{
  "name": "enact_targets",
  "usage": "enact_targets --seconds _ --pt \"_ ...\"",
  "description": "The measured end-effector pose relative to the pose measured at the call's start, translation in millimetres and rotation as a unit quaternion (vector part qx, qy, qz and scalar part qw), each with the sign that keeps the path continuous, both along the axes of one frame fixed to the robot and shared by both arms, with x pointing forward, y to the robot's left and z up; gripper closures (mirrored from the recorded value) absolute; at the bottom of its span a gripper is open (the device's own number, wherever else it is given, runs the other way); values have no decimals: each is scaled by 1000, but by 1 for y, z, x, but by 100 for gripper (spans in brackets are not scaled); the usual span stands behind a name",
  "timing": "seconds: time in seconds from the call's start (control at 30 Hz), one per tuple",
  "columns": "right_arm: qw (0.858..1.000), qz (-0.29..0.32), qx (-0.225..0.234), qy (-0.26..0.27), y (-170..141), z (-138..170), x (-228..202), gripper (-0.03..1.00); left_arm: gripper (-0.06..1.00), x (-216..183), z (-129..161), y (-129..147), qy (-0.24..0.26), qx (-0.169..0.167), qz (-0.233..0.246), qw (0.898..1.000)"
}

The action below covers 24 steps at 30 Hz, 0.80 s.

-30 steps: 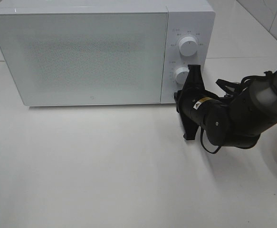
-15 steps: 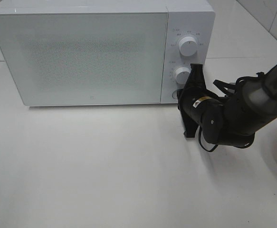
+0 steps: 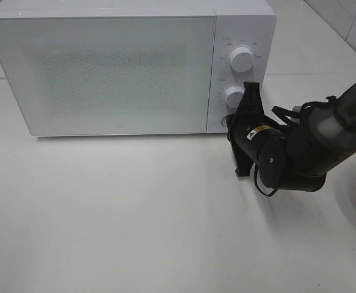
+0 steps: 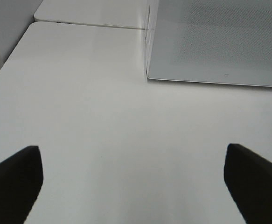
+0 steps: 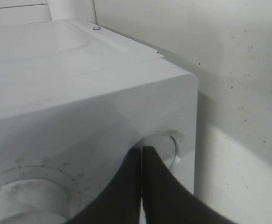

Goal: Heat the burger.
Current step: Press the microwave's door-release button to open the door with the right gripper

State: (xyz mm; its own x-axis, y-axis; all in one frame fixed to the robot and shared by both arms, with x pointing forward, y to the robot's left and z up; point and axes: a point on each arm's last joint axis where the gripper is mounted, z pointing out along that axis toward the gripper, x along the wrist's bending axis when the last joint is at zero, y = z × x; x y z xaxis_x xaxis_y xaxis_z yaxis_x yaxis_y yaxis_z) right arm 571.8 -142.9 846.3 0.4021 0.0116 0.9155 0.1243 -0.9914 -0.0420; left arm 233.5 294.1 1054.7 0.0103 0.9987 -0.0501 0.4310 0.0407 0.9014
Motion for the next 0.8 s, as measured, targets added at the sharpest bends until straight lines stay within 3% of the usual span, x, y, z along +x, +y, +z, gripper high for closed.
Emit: enact_targets --seconds 0.27,0.8 --pt "1000 -2 -7 -13 4 -2 5 97 -3 0 0 0 0 0 0 1000" --pt "1000 3 -23 10 7 -7 15 97 -3 0 0 0 0 0 0 1000"
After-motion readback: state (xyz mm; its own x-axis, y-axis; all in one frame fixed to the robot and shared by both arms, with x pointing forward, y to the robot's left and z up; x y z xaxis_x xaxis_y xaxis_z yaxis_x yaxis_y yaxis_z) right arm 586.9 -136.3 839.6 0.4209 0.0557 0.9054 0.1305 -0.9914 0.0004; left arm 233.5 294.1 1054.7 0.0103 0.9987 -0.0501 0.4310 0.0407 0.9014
